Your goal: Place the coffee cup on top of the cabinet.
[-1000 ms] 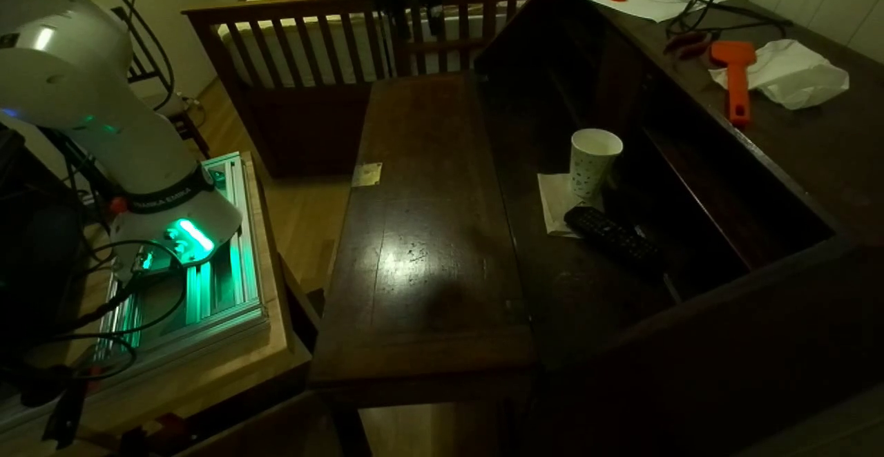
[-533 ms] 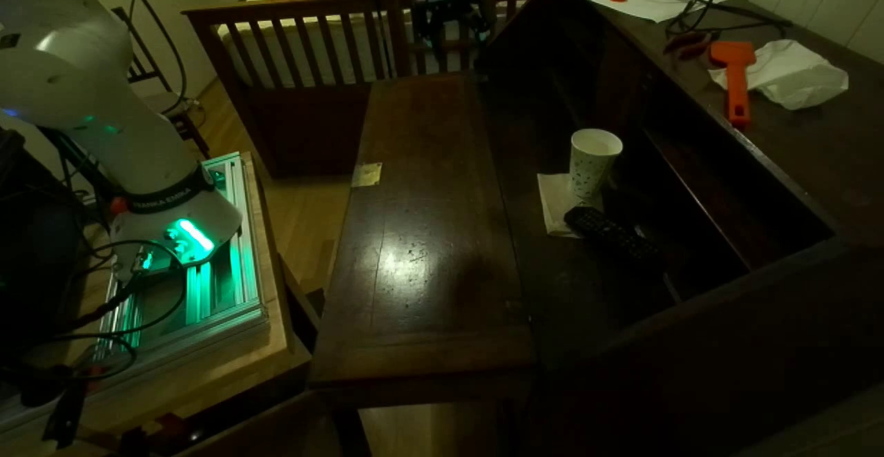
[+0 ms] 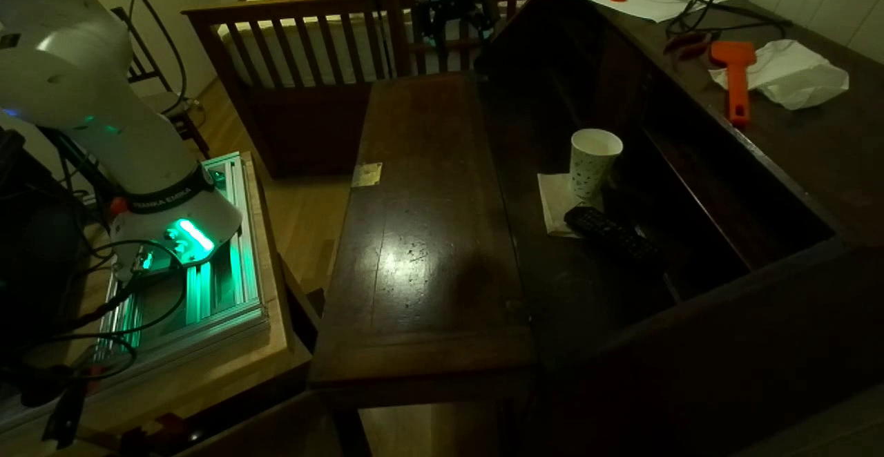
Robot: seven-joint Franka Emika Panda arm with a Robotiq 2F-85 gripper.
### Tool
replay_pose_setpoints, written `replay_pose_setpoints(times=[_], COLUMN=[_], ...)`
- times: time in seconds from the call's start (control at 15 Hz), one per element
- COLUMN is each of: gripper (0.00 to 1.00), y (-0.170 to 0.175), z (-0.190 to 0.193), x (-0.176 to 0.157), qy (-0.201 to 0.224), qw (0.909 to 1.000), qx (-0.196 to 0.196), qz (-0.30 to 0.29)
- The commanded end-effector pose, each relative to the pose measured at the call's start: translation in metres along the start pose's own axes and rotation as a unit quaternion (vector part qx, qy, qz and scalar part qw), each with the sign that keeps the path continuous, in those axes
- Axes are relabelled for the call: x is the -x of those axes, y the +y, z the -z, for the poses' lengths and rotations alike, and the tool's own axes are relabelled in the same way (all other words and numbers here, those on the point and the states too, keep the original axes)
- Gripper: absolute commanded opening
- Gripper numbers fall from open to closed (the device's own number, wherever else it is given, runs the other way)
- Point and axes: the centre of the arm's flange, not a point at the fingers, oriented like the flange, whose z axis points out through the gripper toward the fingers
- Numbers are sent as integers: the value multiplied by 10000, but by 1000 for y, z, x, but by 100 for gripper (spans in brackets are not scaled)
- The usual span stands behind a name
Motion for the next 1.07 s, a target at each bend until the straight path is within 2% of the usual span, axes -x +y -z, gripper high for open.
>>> replay_pose_setpoints(times=[0.0,0.27,0.4,0.6,1.0], gripper=[100,100,100,100,100], y=[31,71,86,95,111], z=[-35,-75,-100,-136,-178], x=[-15,-29,-36,-49,-60], qy=[132,349,390,366,457], qw=[9992,9952,9941,9944,9877], qx=[323,877,961,884,1333], qz=[-197,-271,-328,-445,-674])
